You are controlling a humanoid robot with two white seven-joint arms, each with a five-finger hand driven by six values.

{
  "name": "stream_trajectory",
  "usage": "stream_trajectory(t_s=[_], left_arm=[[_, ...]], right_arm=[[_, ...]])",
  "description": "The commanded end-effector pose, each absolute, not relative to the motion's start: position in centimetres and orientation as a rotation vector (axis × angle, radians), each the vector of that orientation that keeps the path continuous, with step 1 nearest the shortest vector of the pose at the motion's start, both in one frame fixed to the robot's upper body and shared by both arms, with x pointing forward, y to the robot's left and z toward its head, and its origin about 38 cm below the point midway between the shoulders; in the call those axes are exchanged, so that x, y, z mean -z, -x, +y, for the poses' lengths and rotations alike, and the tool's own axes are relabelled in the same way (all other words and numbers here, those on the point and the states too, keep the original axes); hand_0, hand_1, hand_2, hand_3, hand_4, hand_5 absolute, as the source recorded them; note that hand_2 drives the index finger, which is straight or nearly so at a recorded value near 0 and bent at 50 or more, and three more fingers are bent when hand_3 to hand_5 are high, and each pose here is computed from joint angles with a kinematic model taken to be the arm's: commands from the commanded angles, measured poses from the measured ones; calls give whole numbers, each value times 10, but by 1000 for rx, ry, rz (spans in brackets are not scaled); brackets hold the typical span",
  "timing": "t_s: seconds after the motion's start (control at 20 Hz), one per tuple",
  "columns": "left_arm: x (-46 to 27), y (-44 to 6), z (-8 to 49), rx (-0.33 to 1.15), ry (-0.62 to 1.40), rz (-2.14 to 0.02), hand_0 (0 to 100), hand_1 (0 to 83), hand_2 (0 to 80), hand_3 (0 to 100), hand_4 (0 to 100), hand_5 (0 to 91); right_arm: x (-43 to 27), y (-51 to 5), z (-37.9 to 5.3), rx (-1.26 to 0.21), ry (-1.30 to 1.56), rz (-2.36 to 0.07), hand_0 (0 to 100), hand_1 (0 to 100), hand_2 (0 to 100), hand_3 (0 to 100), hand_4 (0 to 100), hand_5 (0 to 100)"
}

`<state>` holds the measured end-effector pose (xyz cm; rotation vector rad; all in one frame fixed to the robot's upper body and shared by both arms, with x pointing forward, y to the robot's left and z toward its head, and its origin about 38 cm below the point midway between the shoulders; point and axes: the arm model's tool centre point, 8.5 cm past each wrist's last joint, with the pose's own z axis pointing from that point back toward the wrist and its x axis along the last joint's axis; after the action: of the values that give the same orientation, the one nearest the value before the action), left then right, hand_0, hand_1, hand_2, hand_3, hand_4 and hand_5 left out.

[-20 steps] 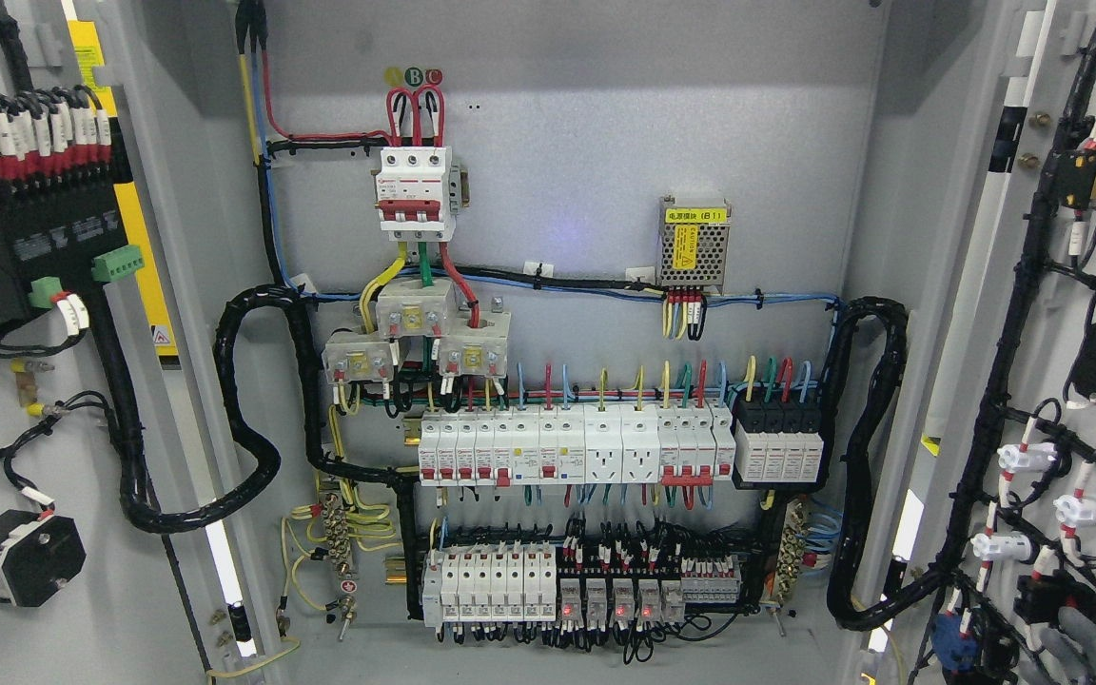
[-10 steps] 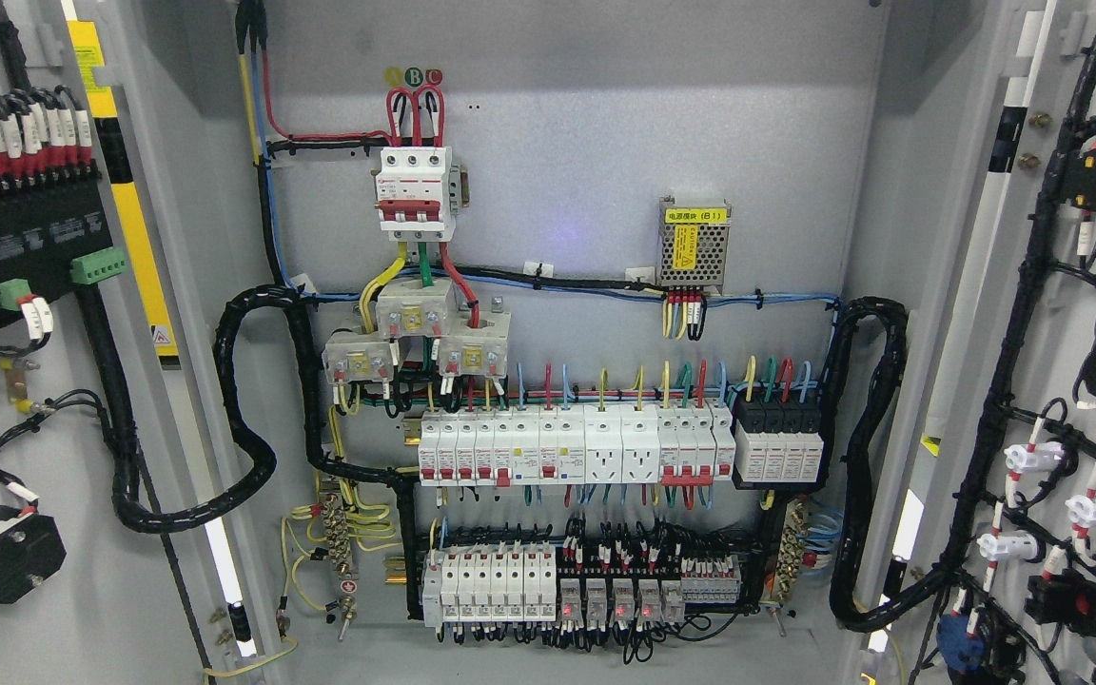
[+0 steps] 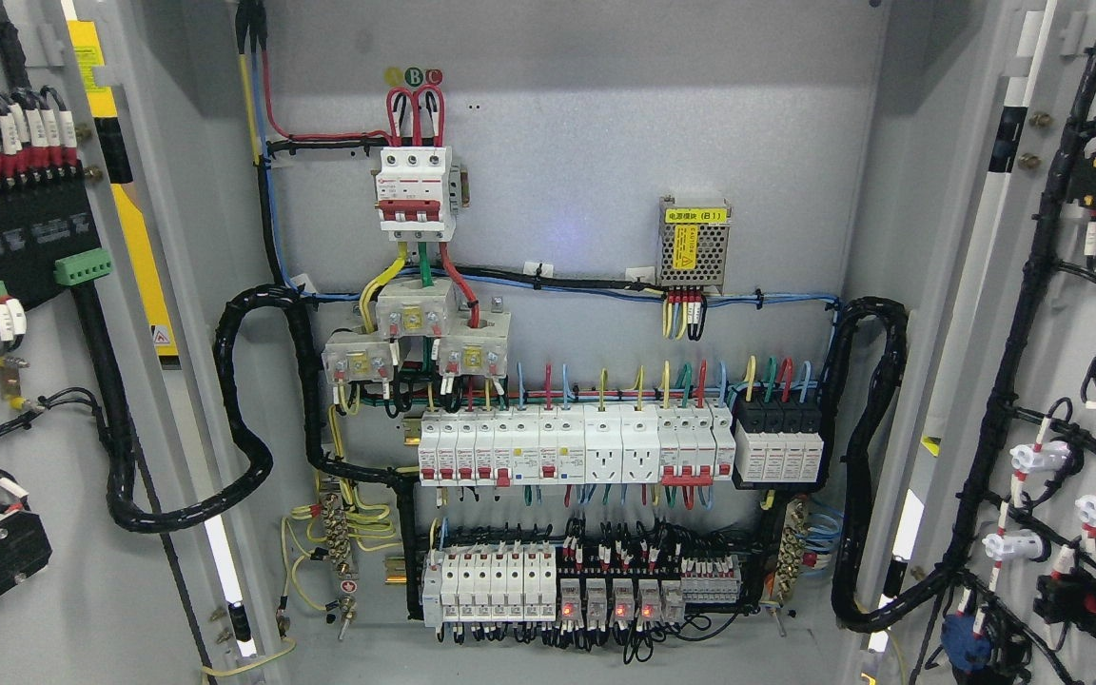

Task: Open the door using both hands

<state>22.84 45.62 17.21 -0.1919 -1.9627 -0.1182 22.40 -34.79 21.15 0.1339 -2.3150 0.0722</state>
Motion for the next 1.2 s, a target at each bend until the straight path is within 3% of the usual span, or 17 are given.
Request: stream_trajectory(t_s=[0.0, 1.15], left_arm=[[-166, -240, 483, 92, 158, -1923, 120, 556, 0, 0, 0, 0], [-166, -267, 506, 40, 155, -1892, 120, 556, 0, 0, 0, 0]], right_arm=[[-211, -218, -361, -20, -109, -2316, 0, 500, 40, 0, 0, 0], [-208, -218, -357, -29, -132, -2306, 0, 500, 40, 0, 0, 0]])
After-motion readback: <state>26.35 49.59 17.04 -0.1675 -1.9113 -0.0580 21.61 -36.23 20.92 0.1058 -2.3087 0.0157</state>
